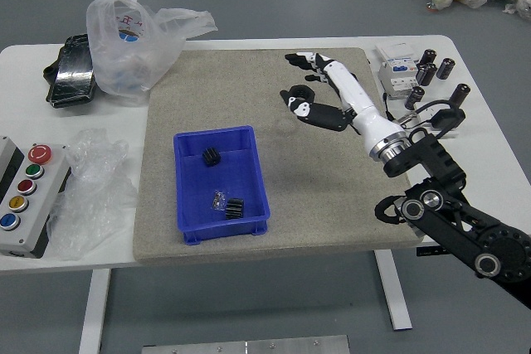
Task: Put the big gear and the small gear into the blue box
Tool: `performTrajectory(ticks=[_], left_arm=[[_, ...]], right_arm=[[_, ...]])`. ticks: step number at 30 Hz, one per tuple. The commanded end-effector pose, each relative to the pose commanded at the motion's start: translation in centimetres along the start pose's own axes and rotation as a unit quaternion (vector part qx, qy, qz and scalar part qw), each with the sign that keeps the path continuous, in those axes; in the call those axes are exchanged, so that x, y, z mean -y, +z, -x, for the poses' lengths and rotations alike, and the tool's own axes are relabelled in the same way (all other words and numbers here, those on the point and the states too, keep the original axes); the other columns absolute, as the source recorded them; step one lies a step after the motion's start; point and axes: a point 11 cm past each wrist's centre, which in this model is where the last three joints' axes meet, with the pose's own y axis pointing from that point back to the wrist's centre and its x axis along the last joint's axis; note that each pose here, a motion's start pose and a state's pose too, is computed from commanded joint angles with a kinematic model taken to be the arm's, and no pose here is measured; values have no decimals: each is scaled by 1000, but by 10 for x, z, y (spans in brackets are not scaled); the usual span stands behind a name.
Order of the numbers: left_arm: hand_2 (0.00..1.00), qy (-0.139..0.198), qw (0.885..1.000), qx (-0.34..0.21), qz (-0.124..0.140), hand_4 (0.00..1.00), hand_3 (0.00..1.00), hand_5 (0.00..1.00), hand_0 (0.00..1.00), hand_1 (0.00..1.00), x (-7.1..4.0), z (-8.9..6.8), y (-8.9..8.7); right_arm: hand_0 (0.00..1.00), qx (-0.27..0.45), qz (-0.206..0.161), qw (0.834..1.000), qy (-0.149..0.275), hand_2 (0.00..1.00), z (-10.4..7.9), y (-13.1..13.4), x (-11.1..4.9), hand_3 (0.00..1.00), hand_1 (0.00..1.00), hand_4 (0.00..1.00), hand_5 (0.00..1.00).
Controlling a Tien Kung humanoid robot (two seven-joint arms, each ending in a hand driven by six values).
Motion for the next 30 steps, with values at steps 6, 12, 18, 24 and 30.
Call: performTrajectory(ticks=[6, 12, 18, 24, 30], left_arm=[[634, -3, 1000, 8, -3, 726, 735, 435, 714, 630, 1, 4, -5], [635, 1, 1000, 6, 6, 726, 736, 436, 714, 631, 1, -2, -1], [641, 7, 1000, 7, 26, 726, 737, 437, 715, 634, -3, -11, 17], [640, 13, 999, 5, 44, 726, 737, 439, 715, 635, -7, -20, 35], [641, 4, 999, 3, 37, 727, 737, 441, 715, 636, -5, -10, 28]], right_arm=[[728, 87, 9, 993, 76, 767, -57, 32, -24, 718, 794, 723, 348], [737, 167, -12, 973, 158, 766, -99, 40, -35, 722, 795, 753, 426], [737, 200, -10, 962, 187, 765, -108, 46, -38, 721, 795, 741, 417], [739, 195, -3, 964, 183, 766, -103, 47, -37, 723, 798, 748, 433], [743, 188, 5, 963, 193, 766, -114, 53, -43, 723, 798, 750, 466]])
